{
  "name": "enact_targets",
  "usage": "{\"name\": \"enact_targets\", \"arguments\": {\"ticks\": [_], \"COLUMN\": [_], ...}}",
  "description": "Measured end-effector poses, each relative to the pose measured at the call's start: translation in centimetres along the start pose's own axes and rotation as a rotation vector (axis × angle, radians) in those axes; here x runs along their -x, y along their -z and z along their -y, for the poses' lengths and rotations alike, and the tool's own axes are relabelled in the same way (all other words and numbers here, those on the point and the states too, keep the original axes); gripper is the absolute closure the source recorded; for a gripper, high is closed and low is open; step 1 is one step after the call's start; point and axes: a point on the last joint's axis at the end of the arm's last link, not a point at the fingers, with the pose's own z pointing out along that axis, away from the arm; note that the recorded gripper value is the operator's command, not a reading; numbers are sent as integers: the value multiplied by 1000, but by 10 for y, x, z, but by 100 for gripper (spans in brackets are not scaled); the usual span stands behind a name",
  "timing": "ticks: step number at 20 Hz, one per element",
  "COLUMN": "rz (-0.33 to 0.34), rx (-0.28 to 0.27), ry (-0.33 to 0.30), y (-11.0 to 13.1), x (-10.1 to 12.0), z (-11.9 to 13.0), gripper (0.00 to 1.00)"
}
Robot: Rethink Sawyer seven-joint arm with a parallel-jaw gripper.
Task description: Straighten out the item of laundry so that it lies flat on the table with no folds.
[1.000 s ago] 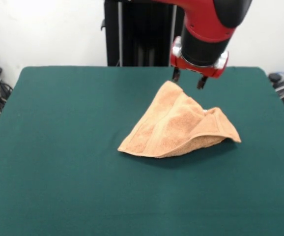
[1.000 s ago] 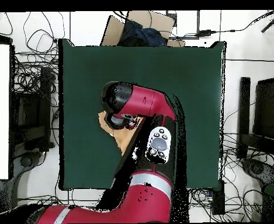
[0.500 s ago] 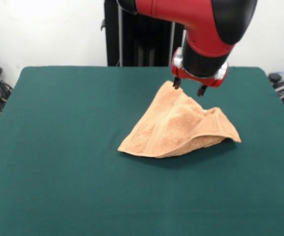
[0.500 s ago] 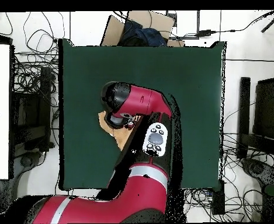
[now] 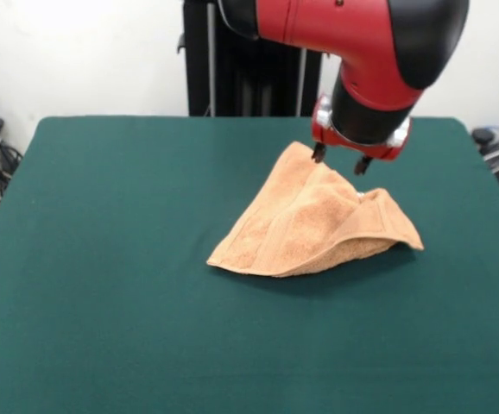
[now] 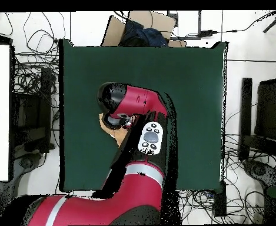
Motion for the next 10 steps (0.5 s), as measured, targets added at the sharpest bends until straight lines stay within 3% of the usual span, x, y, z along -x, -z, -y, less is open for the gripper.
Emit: {"name": "enact_targets", "arguments": {"ticks": [10], "rz": [10], "rx": [-5], "ry": [8], "y": [-6], "x": [13], "z": [-5], "gripper": [0]}}
